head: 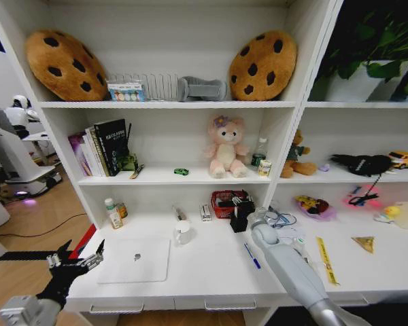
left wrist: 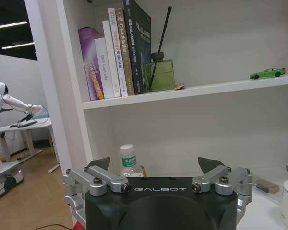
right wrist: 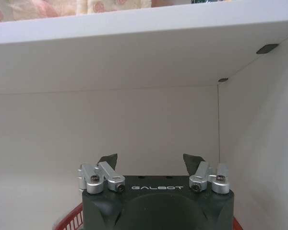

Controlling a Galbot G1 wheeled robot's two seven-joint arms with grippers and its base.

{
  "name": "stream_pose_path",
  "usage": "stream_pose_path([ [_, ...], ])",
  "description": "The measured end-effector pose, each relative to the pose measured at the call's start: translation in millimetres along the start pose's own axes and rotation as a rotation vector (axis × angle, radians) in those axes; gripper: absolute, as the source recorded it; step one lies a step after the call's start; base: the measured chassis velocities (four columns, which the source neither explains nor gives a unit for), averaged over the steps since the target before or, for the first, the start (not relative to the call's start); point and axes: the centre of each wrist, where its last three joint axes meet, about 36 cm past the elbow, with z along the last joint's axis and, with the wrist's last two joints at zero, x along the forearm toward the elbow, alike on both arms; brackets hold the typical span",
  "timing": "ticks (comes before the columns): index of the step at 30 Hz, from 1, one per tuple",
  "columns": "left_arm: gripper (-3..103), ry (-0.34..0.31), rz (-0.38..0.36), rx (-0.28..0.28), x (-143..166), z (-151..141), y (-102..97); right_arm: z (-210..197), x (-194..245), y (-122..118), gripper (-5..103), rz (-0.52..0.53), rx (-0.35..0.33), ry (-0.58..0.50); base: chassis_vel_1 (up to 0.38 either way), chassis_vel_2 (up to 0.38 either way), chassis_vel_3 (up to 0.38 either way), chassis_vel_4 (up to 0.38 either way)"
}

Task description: Organize the objects on the table.

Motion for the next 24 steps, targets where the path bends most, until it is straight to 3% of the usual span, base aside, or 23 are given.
stream_pose_path([
  [6,100,0.0,0.0,0.0,0,0,0.0,-14,45,-1,99,-0.069,-0.019,-0.007,0.0,0.0,0.0,0.0],
  [10,100,0.0,0.0,0.0,0,0,0.0,-31,76,9,100,-0.129,-0.042,0.001,0.0,0.0,0.0,0.0],
  [15,100,0.0,0.0,0.0,0,0,0.0,-64,130,45,100,-0.224,-0.09,0.014,0.0,0.0,0.0,0.0],
  [24,100,0.0,0.0,0.0,0,0,0.0,-91,180,73,100,-0.194,-0.079,0.111,0.0,0.0,0.0,0.0],
])
